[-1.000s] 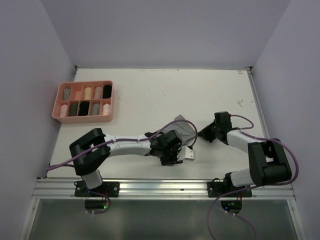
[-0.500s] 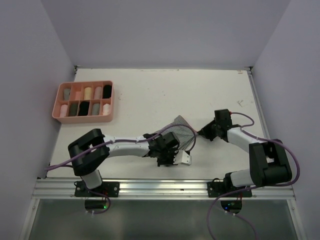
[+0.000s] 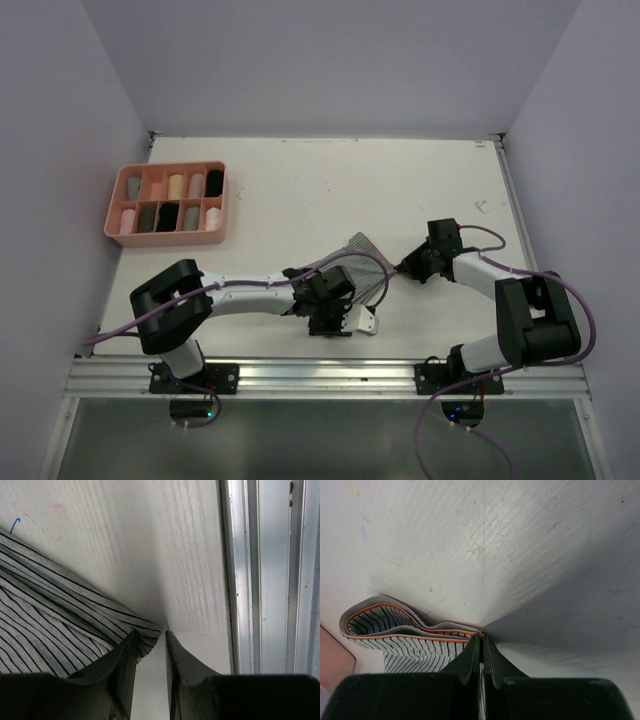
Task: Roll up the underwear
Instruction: Fold the underwear
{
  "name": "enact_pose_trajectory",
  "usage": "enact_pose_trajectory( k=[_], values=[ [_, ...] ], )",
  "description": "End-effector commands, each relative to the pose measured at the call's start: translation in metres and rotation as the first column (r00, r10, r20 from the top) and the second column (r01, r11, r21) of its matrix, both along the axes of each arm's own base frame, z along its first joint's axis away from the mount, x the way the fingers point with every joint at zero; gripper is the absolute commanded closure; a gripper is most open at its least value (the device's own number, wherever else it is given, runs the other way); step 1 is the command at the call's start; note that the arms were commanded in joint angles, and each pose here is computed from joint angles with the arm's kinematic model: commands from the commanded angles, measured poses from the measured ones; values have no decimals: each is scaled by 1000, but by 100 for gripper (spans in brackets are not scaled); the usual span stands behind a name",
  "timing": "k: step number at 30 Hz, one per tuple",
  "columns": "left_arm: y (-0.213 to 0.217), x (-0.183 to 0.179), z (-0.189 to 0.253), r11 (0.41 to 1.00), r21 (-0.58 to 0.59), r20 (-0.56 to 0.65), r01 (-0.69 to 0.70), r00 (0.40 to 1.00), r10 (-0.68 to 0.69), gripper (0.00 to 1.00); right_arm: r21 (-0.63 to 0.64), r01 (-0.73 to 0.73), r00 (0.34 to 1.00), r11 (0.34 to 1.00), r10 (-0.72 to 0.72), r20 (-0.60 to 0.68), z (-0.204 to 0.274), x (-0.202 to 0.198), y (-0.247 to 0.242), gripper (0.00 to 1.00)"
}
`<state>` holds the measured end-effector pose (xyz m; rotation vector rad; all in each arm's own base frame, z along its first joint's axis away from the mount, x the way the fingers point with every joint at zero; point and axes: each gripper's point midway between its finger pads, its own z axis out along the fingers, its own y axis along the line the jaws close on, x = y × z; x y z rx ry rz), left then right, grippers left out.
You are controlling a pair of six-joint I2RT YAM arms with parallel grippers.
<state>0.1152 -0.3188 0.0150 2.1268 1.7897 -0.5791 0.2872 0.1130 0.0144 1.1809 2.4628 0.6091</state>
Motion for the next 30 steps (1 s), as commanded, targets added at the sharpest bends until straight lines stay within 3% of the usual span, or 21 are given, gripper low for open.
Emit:
enact_pose_trajectory(
  k=[1, 4, 9, 30],
  values=[
    [-2, -3, 33, 998, -32, -13, -60, 998, 60, 67, -30, -7, 1000, 1000, 6, -18, -12, -7, -5, 100],
    [-15, 4, 67, 987, -117, 2, -110, 994, 111, 66, -27, -6, 1000, 1000, 5, -25, -15, -11, -5, 100],
    [-20, 22, 88, 965, -150, 36, -213, 975, 221, 69, -19, -3, 1000, 1000, 2, -23, -14, -14, -5, 100],
    [-5, 41, 13, 936, 36, 18, -350, 937, 350, 76, -16, 0, 999, 1000, 0, -35, -17, -18, -5, 100]
  ],
)
